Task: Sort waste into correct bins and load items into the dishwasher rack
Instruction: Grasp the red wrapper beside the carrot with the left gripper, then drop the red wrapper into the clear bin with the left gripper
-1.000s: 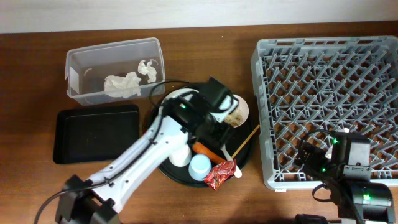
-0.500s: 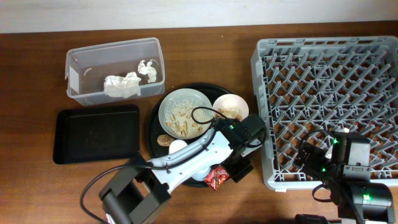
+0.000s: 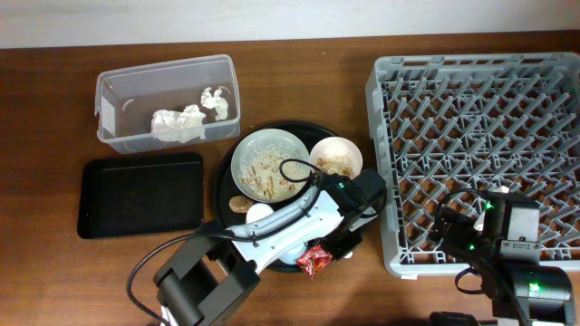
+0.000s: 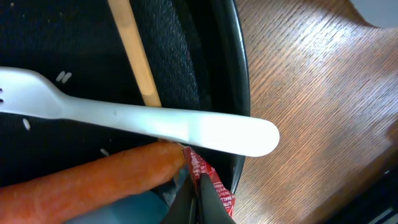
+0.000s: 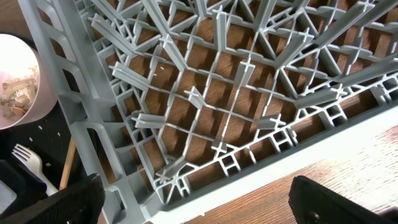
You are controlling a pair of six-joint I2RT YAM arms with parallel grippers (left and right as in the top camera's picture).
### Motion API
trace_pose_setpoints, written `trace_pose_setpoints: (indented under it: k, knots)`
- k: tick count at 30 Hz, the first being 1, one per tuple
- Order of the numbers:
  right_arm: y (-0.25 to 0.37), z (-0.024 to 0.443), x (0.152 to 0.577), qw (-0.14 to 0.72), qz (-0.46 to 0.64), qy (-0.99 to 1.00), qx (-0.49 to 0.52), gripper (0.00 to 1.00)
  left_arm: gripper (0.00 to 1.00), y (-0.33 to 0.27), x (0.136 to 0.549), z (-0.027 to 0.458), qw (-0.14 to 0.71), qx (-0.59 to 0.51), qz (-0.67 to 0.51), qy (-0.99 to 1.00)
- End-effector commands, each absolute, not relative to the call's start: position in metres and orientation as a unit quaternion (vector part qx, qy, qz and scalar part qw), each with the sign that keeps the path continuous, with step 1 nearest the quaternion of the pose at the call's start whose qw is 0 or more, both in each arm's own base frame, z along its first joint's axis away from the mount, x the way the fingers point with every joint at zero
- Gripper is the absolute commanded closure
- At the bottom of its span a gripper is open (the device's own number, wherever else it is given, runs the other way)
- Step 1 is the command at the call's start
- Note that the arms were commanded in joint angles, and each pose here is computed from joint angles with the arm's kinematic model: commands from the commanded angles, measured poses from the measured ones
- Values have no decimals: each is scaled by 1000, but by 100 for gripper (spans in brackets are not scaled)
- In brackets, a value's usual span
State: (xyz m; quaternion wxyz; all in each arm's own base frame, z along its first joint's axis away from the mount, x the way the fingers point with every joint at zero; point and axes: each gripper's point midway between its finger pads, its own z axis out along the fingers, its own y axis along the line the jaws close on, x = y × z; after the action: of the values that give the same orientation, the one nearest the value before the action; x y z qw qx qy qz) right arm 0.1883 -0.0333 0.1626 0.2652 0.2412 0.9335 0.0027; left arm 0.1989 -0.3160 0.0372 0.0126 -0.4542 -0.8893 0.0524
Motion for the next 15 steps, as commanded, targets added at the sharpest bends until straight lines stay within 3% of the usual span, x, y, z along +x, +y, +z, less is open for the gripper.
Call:
trace_pose_setpoints:
  k: [1, 10, 15]
  knots:
    - [-35, 169, 190, 277, -1, 929, 247, 2, 99, -316, 203, 40, 2, -459, 43, -887]
    - [-35, 169, 190, 277, -1, 929, 247, 2, 99, -310, 225, 79, -76, -456, 14, -887]
    - [-35, 170, 190, 277, -1, 929, 246, 2, 99, -291, 259, 116, -140, -417, 5, -898]
